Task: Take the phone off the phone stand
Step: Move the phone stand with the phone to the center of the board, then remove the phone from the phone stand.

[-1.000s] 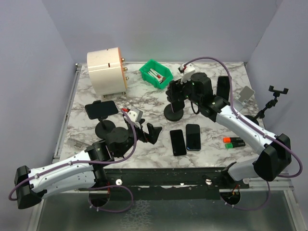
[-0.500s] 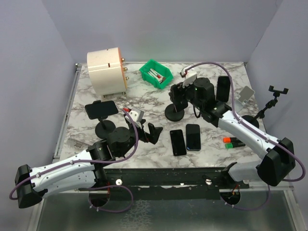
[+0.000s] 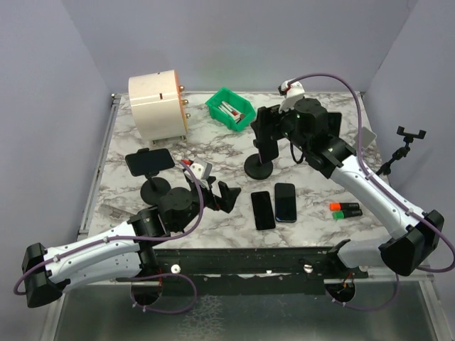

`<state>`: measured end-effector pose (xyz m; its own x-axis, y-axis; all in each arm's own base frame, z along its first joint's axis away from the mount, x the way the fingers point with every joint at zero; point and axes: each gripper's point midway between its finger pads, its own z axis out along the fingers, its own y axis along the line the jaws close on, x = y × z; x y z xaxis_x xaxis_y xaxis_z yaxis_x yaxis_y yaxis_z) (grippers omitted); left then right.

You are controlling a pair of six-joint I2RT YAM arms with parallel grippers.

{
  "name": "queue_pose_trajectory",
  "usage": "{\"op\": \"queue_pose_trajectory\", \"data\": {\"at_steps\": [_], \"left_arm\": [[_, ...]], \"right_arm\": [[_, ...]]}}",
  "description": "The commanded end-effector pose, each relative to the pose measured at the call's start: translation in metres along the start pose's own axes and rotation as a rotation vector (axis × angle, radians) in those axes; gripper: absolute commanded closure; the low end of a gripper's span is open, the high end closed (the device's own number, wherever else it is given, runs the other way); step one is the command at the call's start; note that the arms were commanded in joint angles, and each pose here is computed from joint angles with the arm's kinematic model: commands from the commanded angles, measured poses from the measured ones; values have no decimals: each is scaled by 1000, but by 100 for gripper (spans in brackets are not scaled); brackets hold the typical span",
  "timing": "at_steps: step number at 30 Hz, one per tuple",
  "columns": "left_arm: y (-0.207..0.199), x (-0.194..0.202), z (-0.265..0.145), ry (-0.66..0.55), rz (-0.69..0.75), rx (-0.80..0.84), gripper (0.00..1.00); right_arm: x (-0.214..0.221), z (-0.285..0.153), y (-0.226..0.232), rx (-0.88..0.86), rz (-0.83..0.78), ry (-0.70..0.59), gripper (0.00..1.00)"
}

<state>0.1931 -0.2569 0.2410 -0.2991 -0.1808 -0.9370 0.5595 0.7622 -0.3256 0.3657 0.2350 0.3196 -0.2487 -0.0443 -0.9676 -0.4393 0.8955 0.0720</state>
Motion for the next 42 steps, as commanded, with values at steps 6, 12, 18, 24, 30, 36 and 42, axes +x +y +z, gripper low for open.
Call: {"op": "queue_pose_trajectory", "data": {"at_steps": [6, 12, 18, 24, 30, 36, 42], "left_arm": [[-6, 7, -1, 18, -22, 34, 3], [-9, 7, 0, 24, -27, 43, 3], [-9, 9, 1, 29, -26, 41, 3], [-9, 7, 2, 25, -19, 39, 3], [-12, 4, 4, 24, -18, 45, 3], [-12, 4, 5, 18, -19, 46, 3], [-21, -4, 17, 4, -27, 47, 3]], "right_arm": [[44, -5, -7, 54, -6, 258, 0], [47, 4, -4, 43, -11, 268, 0], [49, 14, -16, 85, -25, 237, 0], [44, 24, -15, 65, -31, 215, 0], [50, 34, -22, 62, -31, 243, 5], [52, 36, -17, 26, -30, 237, 13], [51, 31, -14, 11, -21, 220, 40]]}}
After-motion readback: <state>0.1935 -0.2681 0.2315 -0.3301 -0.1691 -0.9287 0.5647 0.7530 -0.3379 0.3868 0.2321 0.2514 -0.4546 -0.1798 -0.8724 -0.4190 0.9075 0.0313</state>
